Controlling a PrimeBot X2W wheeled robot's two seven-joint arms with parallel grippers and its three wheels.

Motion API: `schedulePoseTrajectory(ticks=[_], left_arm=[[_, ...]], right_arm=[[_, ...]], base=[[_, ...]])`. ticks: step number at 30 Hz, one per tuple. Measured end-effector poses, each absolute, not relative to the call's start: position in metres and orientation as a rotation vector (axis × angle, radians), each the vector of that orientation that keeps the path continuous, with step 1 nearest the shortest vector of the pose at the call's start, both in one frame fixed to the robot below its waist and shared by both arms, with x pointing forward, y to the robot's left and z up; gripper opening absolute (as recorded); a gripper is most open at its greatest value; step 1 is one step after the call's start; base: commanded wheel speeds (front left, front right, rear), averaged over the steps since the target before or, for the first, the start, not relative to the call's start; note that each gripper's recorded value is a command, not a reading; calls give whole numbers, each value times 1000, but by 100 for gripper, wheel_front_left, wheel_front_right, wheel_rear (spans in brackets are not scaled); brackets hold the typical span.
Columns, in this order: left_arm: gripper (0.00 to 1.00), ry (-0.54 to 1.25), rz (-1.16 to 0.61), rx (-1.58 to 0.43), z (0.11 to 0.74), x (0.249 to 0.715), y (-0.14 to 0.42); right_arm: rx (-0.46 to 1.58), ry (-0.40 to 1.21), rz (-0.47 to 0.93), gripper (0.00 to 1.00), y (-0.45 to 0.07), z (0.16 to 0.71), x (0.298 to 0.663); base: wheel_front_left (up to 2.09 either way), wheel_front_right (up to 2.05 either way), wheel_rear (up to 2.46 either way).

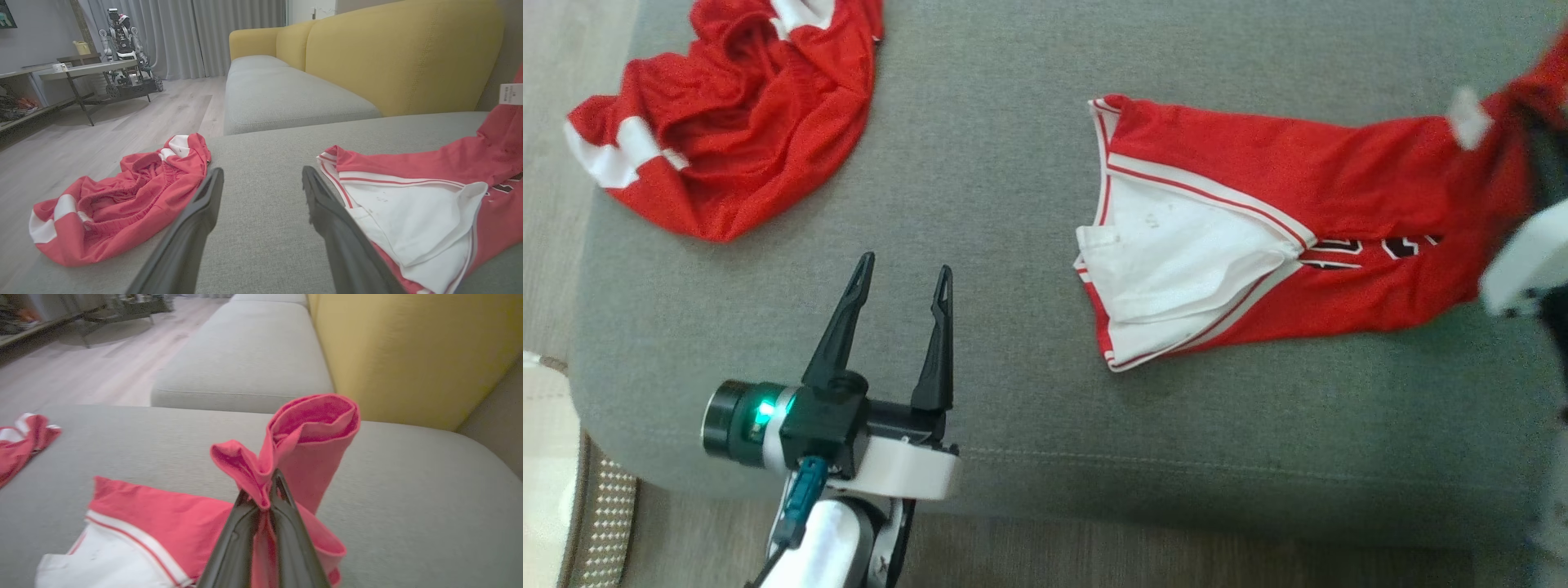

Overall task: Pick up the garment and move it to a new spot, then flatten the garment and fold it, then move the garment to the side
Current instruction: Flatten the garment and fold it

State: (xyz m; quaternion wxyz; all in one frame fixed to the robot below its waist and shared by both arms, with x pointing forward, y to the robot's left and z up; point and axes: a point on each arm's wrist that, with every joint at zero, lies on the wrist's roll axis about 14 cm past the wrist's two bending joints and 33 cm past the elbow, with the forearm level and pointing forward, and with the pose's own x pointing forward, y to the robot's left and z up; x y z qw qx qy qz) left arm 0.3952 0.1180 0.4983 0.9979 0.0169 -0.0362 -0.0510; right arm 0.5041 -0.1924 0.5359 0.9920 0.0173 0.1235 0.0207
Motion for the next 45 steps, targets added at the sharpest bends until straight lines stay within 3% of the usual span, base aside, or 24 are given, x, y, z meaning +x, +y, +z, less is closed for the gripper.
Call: schedulePoseTrajectory(ticks=[8, 17, 24, 25, 26, 27, 31, 35, 40, 45], left_arm=[[100, -77, -70, 51, 502, 389, 130], [100, -64, -49, 53, 500, 381, 135], [100, -46, -17, 60, 496, 376, 145], [100, -45, -14, 60, 496, 375, 146], [100, -45, -11, 59, 497, 374, 146], [100, -46, -9, 59, 497, 373, 147], [100, -52, 3, 56, 499, 373, 149], [100, -62, 21, 40, 503, 373, 153], [100, -89, 70, -13, 512, 375, 165], [100, -112, 91, -35, 518, 379, 172]], right_arm=[[97, 294, 311, 0, -99, 525, 490], [220, 427, 553, 0, -15, 476, 473], [259, 464, 618, 0, 17, 458, 479], [262, 481, 621, 7, 19, 453, 479], [261, 496, 621, 93, 21, 448, 478], [256, 513, 626, 100, 23, 443, 476], [303, 478, 632, 100, 28, 448, 477], [321, 343, 591, 100, 15, 477, 491], [294, 142, 458, 100, -31, 510, 504], [198, -24, 338, 100, -84, 519, 493]], base=[[0, 0, 0], [0, 0, 0], [0, 0, 0], [0, 0, 0], [0, 0, 0], [0, 0, 0], [0, 0, 0], [0, 0, 0], [0, 0, 0], [0, 0, 0]])
